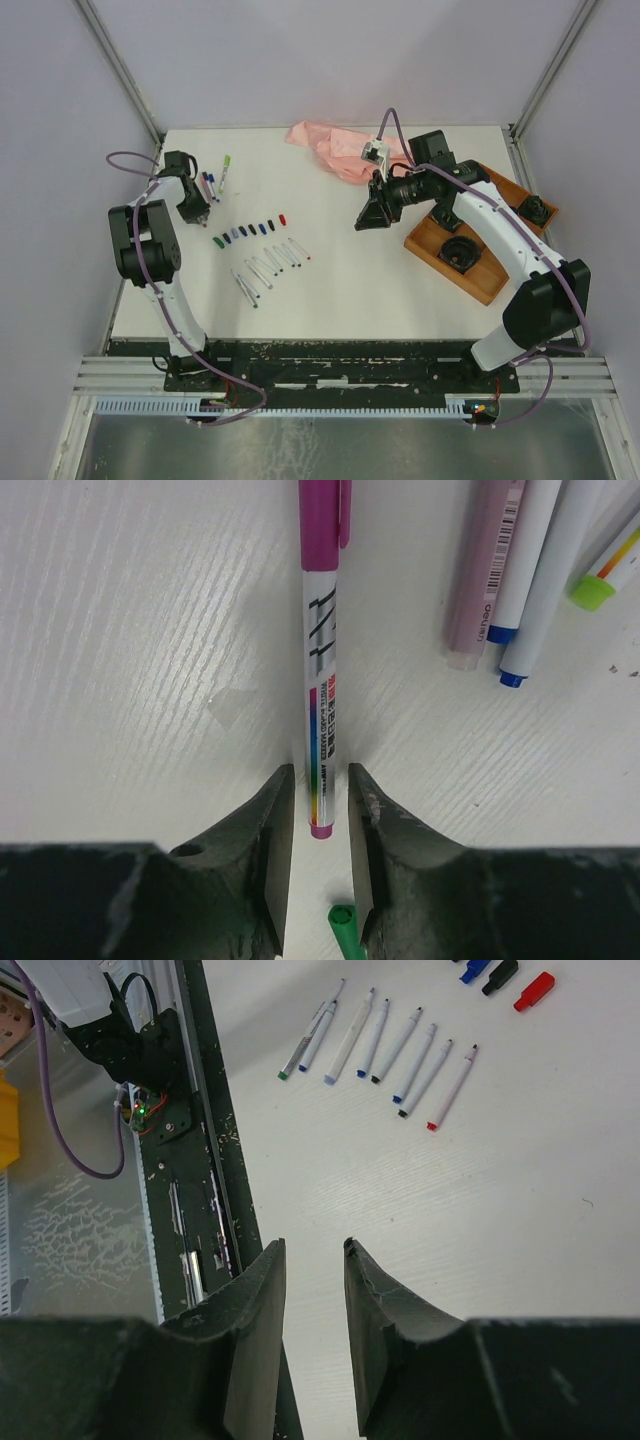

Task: Open the pen caps
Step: Pick up the pen from the center of the board.

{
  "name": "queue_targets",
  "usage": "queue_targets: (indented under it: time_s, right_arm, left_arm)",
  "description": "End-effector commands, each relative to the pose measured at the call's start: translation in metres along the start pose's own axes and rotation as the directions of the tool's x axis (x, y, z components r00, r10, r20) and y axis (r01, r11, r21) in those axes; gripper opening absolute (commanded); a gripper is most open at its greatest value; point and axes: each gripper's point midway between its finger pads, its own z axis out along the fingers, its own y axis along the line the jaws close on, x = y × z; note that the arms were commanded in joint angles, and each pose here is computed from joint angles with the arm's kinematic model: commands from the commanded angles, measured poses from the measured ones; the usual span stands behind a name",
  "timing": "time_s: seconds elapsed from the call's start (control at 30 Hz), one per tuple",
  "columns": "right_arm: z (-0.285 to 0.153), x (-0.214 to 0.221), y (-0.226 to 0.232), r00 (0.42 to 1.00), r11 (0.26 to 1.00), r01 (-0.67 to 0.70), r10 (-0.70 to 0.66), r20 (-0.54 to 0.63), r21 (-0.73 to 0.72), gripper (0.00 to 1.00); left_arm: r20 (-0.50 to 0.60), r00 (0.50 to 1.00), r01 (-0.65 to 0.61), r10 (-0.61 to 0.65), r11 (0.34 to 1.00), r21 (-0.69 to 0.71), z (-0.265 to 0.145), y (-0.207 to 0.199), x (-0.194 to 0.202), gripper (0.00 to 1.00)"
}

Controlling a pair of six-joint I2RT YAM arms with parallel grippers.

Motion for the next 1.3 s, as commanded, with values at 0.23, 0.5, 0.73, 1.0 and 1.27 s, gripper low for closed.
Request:
queue_targets:
  time_s: [0.23, 0.5, 0.73, 1.0, 1.27]
  right_arm:
    - [-0.006, -0.013, 0.009, 0.998, 0.999, 0.041, -0.04, 0.047, -0.022, 0.37]
    - [-0.009, -0.017, 0.02, 0.995, 0.996, 0.073, -0.069, 0.078, -0.056, 0.37]
    - [-0.015, -0.026, 0.039, 0.978, 0.987, 0.139, -0.123, 0.171, -0.086, 0.37]
    - [-0.033, -0.051, 0.065, 0.901, 0.972, 0.228, -0.19, 0.389, -0.053, 0.56]
    - [-0.038, -0.068, 0.082, 0.835, 0.957, 0.257, -0.15, 0.529, -0.133, 0.64]
  left_arm:
    - [0.017, 1.0, -0.025, 0.025, 1.0, -0.005, -0.001, 0.0, -0.013, 0.07]
    - [0.221, 0.975, 0.016, -0.029, 0.998, 0.058, -0.062, -0.006, -0.054, 0.03]
    - [0.364, 0.917, 0.016, -0.165, 0.925, 0.38, -0.14, -0.051, -0.054, 0.03]
    - [0.538, 0.783, -0.301, -0.311, 0.567, 0.767, -0.29, -0.149, 0.004, 0.03]
    - [0.5, 0.707, -0.466, -0.5, 0.202, 0.861, -0.369, -0.17, 0.099, 0.03]
